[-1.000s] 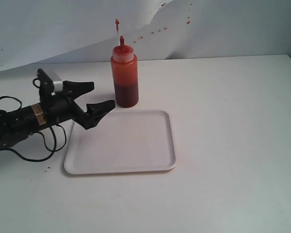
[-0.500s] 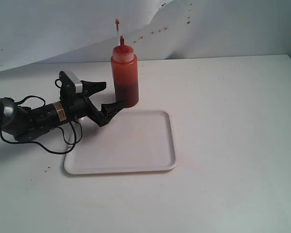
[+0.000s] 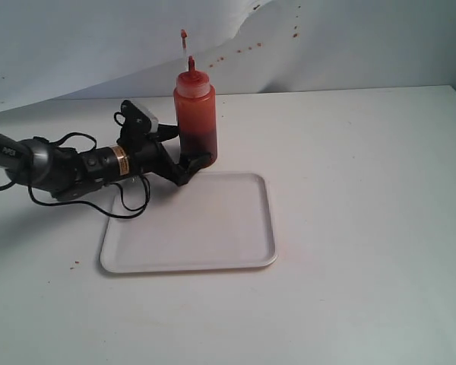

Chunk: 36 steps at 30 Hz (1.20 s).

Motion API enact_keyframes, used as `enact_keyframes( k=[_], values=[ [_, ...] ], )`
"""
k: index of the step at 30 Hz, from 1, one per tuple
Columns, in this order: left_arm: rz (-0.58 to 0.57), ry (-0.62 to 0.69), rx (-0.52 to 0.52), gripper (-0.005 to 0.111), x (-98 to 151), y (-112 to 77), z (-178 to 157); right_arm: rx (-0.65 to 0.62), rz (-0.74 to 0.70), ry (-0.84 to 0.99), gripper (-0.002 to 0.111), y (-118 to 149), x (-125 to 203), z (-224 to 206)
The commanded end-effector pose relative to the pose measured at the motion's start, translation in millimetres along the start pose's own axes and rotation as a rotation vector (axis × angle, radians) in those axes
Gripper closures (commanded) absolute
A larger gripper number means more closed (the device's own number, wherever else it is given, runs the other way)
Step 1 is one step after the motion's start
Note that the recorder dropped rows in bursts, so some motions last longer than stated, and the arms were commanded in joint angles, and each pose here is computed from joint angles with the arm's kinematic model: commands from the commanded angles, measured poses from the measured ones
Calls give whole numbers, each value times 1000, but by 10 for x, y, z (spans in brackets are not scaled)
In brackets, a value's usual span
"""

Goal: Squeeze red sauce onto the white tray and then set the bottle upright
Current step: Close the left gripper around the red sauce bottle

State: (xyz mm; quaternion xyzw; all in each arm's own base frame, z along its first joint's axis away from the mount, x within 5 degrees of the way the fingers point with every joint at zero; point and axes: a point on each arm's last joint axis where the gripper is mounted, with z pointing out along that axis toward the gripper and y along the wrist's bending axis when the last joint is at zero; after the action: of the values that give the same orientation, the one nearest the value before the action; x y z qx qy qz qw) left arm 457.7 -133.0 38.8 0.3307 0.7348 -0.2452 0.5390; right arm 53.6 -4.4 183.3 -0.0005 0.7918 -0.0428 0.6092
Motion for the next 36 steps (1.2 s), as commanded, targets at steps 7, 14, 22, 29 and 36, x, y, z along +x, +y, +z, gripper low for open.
enact_keyframes(
  k=[7, 14, 22, 29, 36],
  values=[
    [13, 59, -27, 14, -89, -69, 213, 5, 8, -3, 108, -2, 9, 0],
    [-33, 78, -25, 33, -12, -92, 294, 5, 8, -3, 108, -2, 9, 0],
    [-8, 65, -14, 106, -24, -101, 295, 5, 8, -3, 108, -2, 9, 0],
    [47, 22, 22, 106, -181, -100, 247, 5, 8, -3, 108, -2, 9, 0],
    [126, 34, 40, 107, -533, -64, -71, 5, 8, -3, 108, -2, 9, 0]
  ],
)
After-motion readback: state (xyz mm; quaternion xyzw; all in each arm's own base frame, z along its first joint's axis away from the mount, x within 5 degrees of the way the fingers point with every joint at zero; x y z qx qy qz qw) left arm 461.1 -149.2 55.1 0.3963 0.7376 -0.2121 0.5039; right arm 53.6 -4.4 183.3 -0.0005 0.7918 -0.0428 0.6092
